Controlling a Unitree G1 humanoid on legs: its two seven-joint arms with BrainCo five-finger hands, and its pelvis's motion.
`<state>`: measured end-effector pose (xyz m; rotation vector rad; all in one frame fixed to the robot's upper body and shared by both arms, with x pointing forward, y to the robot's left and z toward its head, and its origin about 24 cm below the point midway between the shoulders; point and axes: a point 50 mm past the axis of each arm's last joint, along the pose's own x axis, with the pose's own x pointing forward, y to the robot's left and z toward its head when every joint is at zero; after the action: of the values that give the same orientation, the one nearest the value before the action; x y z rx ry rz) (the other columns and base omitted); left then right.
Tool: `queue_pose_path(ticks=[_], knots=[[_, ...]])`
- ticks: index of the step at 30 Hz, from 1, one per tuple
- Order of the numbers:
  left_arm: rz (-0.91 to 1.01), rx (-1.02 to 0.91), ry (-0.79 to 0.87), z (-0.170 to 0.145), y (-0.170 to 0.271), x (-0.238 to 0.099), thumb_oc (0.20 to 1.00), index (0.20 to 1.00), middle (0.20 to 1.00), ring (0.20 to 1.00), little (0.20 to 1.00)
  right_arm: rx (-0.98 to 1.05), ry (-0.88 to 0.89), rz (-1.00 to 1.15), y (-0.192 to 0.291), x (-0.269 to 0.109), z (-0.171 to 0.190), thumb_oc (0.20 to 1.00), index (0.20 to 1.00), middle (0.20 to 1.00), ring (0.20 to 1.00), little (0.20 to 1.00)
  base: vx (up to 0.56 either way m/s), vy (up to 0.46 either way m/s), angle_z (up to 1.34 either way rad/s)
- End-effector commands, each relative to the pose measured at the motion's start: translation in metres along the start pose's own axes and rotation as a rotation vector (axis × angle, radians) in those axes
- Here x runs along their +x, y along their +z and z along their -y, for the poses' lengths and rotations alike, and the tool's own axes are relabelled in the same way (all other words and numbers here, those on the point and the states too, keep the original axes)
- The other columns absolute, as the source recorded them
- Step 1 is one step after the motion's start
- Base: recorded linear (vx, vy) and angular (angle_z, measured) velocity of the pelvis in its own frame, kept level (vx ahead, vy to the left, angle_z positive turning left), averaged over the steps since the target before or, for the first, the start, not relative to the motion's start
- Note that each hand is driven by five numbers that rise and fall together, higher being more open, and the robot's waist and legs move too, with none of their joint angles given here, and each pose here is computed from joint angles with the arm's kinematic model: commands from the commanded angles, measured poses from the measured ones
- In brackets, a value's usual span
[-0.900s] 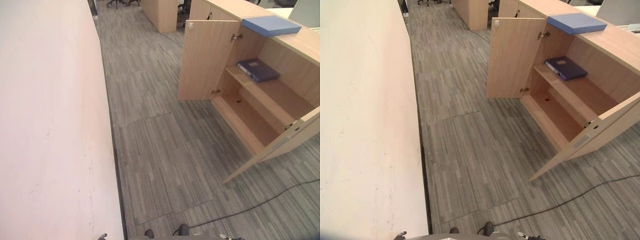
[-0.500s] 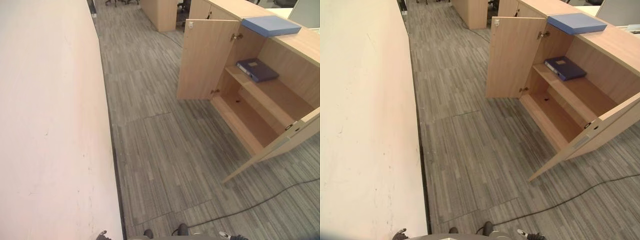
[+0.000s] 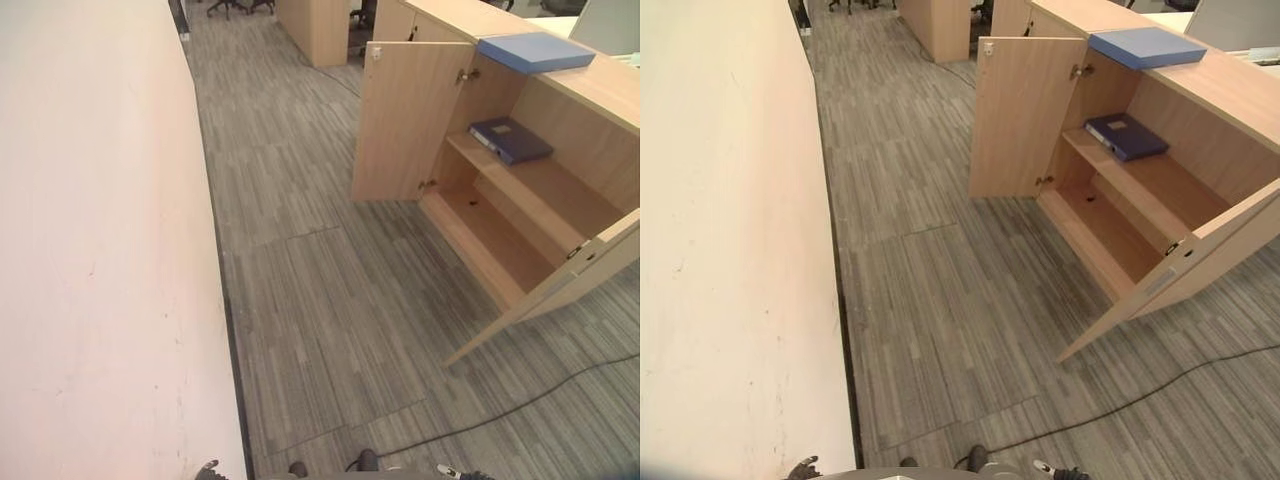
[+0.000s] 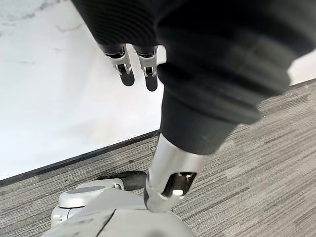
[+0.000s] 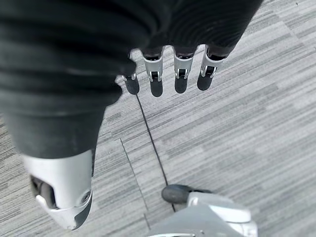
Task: Put the empty folder in the office cabinet
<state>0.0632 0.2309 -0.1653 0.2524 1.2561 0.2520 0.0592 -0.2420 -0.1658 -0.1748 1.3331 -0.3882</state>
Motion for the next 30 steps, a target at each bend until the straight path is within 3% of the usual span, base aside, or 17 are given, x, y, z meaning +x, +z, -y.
queue_pose_path(ticks=[1, 30], knots=[[-0.038, 0.072, -0.007, 0.0001, -0.0050, 0.0012, 1.000, 1.000, 1.000, 1.000, 1.000, -0.025, -0.019, -0.019, 0.0019, 0.0014, 0.0041, 1.000, 1.000, 1.000, 1.000, 1.000, 0.00, 0.000, 0.00], [-0.069, 0.107, -0.024, 0.0003, -0.0068, 0.0018, 1.000, 1.000, 1.000, 1.000, 1.000, -0.145, 0.006, 0.005, 0.0076, 0.0015, 0.0019, 1.000, 1.000, 1.000, 1.000, 1.000, 0.01, -0.005, 0.00]])
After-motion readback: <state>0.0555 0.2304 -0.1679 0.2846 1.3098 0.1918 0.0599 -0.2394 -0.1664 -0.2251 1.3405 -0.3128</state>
